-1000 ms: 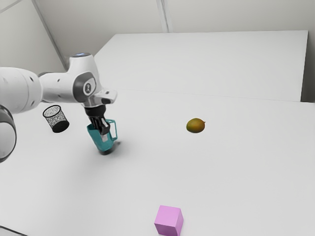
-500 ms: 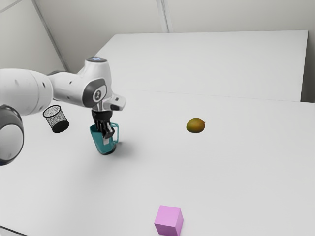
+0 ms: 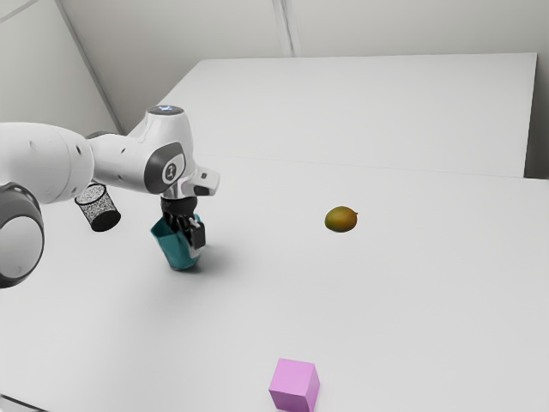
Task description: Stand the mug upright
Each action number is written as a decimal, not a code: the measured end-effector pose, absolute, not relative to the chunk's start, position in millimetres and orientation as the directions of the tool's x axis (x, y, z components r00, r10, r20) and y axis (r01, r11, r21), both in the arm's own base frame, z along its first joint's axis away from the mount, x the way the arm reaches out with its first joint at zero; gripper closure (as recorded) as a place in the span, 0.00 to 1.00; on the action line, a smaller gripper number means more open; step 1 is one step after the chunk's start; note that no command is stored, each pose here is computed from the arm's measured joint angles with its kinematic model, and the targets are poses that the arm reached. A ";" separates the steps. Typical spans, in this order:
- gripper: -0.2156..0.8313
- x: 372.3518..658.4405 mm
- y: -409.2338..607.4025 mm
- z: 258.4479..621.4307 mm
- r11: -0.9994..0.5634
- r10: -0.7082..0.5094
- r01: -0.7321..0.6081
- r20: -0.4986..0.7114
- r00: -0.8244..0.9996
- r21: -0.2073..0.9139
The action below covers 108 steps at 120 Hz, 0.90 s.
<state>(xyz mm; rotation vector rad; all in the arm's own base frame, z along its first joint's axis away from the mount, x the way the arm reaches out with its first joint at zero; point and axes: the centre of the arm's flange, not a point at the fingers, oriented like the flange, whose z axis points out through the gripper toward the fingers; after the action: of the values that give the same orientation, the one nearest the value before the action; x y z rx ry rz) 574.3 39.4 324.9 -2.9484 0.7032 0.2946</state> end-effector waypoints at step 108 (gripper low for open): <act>0.21 592.5 51.7 572.4 -0.934 -0.349 -0.340 0.071 0.935 -0.109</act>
<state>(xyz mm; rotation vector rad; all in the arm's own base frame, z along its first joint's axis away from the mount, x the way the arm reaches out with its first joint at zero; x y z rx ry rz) 592.5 51.7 572.4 -2.9966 0.5349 -0.1360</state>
